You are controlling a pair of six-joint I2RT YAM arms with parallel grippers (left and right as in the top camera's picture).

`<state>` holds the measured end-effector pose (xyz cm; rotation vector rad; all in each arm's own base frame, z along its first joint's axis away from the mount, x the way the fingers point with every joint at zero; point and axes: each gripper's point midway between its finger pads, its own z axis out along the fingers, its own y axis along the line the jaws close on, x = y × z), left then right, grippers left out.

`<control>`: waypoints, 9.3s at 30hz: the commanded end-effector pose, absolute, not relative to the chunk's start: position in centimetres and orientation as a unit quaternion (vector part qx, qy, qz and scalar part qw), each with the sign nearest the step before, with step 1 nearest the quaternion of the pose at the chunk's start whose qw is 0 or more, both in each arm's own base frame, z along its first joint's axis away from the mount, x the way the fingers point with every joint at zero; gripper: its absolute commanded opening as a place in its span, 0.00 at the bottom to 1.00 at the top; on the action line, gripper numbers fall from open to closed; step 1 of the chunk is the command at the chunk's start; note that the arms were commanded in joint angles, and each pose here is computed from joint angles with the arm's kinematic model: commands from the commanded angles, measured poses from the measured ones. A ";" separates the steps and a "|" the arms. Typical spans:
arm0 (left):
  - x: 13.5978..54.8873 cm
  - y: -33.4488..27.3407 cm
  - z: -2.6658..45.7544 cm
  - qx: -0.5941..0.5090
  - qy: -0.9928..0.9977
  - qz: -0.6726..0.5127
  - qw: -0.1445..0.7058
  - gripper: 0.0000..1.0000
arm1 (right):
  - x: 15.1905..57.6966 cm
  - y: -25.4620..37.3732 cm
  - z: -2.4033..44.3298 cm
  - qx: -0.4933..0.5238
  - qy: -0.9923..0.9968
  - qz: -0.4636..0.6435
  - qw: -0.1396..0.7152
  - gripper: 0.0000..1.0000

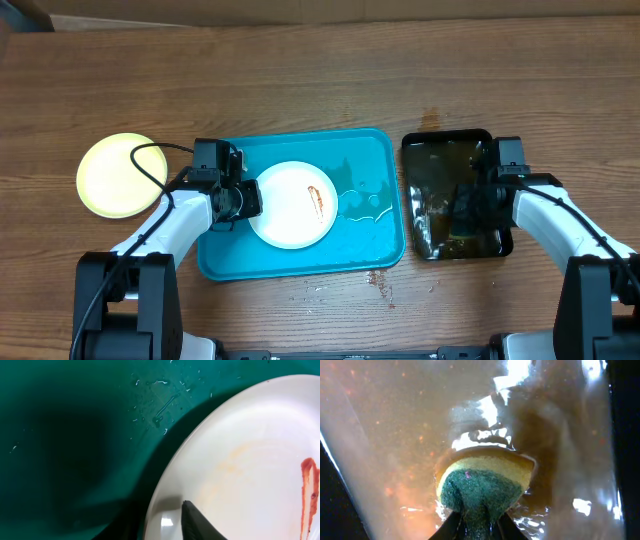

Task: Clean dirty plates on tray and stack at the side
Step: 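Dip and swirl the sponge in the soapy water with the right gripper, then lift the sponge from the water and move it over the white plate, then scrub the white plate held by the left gripper with the sponge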

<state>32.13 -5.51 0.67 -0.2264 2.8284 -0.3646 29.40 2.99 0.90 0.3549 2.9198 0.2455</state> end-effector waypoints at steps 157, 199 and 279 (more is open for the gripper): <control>31.9 -5.6 -0.2 -0.070 0.981 -0.122 0.131 0.04 | 27.5 4.2 7.0 0.109 0.994 0.012 0.013 0.04; 31.9 -5.8 -0.1 -0.069 0.981 -0.127 0.131 0.04 | 31.1 8.1 13.9 0.137 0.985 0.080 0.063 0.04; 31.9 -5.9 -0.1 -0.068 0.980 -0.131 0.130 0.04 | 31.5 33.5 -3.2 -0.204 0.965 0.142 0.080 0.04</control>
